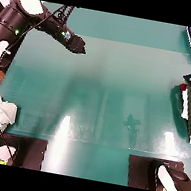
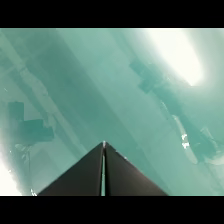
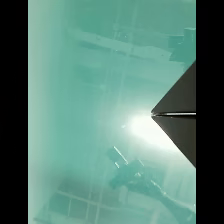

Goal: Fold the shirts.

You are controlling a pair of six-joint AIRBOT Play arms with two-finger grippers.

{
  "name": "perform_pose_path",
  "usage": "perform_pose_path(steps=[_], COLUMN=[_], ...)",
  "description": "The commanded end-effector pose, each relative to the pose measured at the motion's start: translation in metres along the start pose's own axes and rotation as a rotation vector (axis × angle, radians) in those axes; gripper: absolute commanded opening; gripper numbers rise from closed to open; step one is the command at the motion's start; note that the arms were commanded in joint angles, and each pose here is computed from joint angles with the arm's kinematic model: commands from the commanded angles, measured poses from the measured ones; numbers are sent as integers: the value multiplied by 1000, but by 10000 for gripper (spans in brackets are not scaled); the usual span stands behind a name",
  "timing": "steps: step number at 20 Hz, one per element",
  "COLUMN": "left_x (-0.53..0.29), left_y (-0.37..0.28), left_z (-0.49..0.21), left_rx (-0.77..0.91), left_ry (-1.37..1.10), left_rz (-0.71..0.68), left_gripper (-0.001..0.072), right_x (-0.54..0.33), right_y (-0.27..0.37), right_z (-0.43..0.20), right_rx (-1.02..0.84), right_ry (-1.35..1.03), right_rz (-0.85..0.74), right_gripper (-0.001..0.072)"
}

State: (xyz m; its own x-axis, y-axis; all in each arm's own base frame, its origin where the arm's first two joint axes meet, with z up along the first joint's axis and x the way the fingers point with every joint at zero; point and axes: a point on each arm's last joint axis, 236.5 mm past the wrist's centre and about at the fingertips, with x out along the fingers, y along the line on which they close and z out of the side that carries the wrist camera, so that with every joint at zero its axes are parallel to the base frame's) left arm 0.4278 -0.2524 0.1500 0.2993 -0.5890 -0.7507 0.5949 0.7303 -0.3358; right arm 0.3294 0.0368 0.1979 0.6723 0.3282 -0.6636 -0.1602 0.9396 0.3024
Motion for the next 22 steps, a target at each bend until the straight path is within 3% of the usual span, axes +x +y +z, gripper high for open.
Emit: perform_pose_path(steps=[1,11,18,20,22], left_x=[0,0,-10,-36,-76], left_y=[0,0,-20,-13,13], left_z=[0,0,7,-10,-34], left_rx=[0,0,-12,5,7], left_ry=[0,-1,-21,40,99], left_rz=[0,0,-82,-37,121], left_gripper=[23,24,23,22,23], right_x=[0,0,0,0,0], right_y=[0,1,2,2,2], right_z=[0,-4,-7,-7,-5], right_rx=[-1,-2,-2,-3,-6], right_ry=[-2,17,29,29,22], right_rz=[0,5,8,8,6], right_gripper=[20,20,21,20,21])
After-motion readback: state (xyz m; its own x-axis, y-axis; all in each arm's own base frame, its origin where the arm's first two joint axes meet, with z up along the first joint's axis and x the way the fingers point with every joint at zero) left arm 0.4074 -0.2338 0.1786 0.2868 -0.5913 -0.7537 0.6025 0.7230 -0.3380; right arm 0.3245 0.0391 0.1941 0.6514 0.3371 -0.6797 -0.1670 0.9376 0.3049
